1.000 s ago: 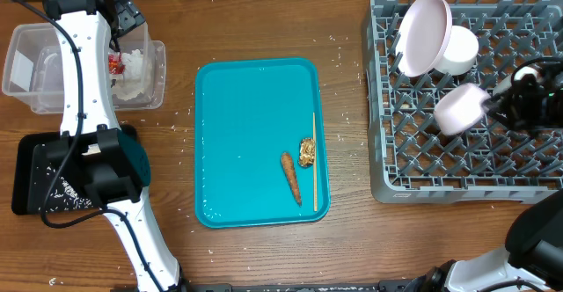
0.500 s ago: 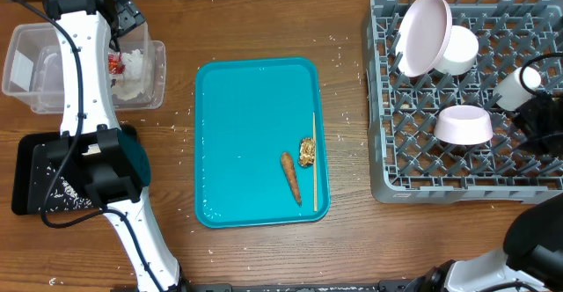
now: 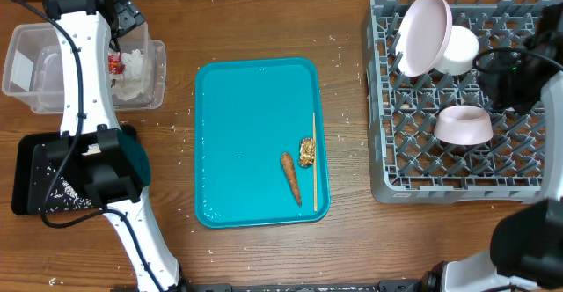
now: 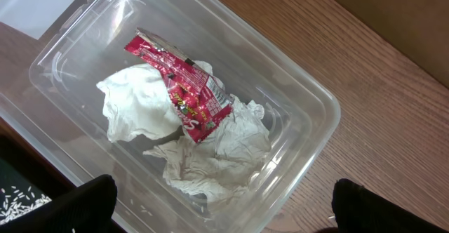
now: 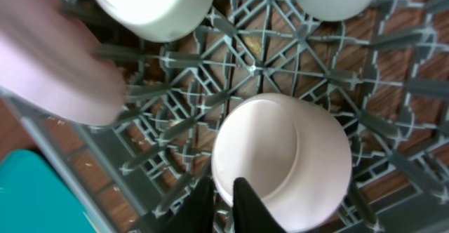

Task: Sort waste into correct bins and load items into the dishwasher
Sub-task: 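Move the right gripper back over the chopstick on the teal tray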

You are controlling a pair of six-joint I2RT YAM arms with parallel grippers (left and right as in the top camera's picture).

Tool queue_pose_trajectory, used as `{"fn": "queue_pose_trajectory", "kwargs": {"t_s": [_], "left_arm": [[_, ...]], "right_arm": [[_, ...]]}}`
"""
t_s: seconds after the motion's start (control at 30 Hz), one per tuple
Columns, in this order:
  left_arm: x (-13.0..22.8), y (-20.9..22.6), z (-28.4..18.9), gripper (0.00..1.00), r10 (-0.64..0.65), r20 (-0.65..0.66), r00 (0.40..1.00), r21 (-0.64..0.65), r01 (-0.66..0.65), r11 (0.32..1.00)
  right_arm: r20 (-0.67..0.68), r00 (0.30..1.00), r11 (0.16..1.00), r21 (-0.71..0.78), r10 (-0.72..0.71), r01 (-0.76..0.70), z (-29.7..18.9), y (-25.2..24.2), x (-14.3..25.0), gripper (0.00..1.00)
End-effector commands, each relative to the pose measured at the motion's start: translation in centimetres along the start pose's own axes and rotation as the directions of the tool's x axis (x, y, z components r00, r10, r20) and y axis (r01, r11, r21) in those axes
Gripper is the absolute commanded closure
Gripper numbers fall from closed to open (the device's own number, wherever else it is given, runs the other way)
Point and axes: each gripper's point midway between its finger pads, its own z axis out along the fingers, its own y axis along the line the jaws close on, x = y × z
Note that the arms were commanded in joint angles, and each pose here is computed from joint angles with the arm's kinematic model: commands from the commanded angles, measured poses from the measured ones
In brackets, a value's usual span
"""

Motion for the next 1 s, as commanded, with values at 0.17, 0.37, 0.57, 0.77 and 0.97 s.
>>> {"fn": "queue_pose_trajectory", "kwargs": {"t_s": [0.17, 0.37, 0.57, 0.77, 0.97], "left_arm": [[-0.9, 0.2, -1.1, 0.0, -0.02, 0.035, 0.999, 0.003, 0.02, 1.0], [-0.9, 0.2, -1.1, 0.0, -0.02, 0.035, 0.999, 0.003, 0.02, 1.0], [-0.9, 0.2, -1.1, 0.0, -0.02, 0.035, 0.999, 0.003, 0.02, 1.0], [-0.9, 0.2, -1.1, 0.0, -0.02, 0.035, 0.999, 0.003, 0.02, 1.0], [-0.9, 0.2, -1.1, 0.0, -0.02, 0.035, 0.999, 0.003, 0.02, 1.0]], "right_arm": [[-0.158, 0.987, 0.994, 0.106, 0.022, -0.005, 5.3, -2.1, 2.2, 0.96], [-0.231, 0.972, 0.984, 0.178, 0.04, 0.002, 4.9, -3.7, 4.1, 0.96], [-0.283, 0.955, 0.976, 0.217, 0.093, -0.031, 2.4, -4.4, 5.6, 0.96], [-0.217, 0.976, 0.996, 0.089, 0.026, -0.007, -2.4, -1.4, 6.5, 0.96], [-0.155, 0.942, 0.924, -0.296, -0.297, 0.243, -6.3, 8.1, 10.3, 0.89]]}}
